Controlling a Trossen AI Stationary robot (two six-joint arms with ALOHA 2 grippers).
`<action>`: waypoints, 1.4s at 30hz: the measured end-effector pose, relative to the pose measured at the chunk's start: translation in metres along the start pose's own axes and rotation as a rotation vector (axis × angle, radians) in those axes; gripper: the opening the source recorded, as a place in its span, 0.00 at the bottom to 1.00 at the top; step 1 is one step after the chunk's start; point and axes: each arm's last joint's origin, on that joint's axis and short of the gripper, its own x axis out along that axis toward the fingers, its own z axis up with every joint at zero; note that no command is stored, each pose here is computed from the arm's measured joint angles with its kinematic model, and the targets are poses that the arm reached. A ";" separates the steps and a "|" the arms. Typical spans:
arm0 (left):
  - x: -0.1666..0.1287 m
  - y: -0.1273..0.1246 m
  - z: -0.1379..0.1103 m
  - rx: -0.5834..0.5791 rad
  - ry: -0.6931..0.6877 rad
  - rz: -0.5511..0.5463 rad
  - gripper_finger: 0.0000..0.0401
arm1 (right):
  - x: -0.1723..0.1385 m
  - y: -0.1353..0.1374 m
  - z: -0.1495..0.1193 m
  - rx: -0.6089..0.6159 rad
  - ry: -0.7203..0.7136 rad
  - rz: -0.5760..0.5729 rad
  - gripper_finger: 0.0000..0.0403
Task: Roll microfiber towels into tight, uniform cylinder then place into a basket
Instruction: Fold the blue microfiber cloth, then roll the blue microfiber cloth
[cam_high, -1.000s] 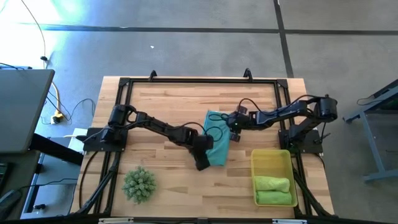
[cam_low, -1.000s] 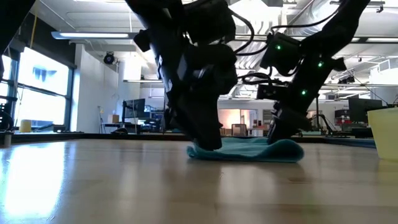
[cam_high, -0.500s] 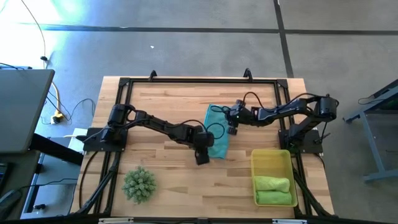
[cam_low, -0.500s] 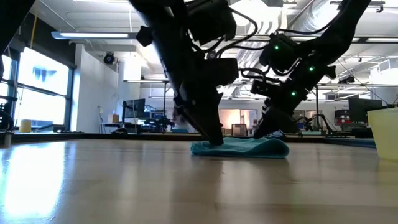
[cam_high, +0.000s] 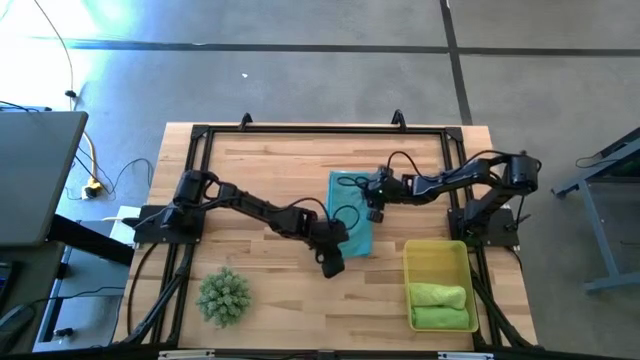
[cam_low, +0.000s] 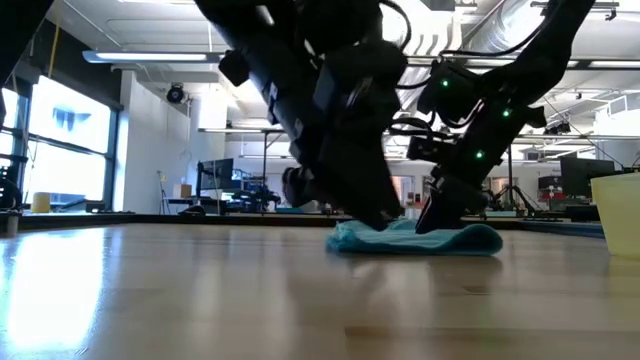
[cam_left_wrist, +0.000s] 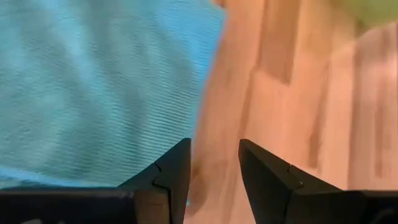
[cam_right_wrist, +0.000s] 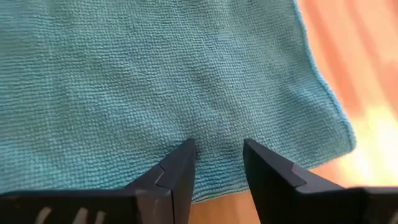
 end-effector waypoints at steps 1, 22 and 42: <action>0.000 -0.002 0.001 0.004 -0.016 -0.002 0.32 | 0.002 -0.001 0.001 -0.020 -0.010 -0.008 0.32; -0.027 -0.031 0.007 0.730 0.165 0.228 0.32 | -0.048 0.043 0.002 -0.258 -0.020 0.141 0.32; -0.011 -0.018 -0.001 1.397 0.367 0.393 0.32 | -0.057 0.066 -0.008 -0.397 0.036 0.207 0.32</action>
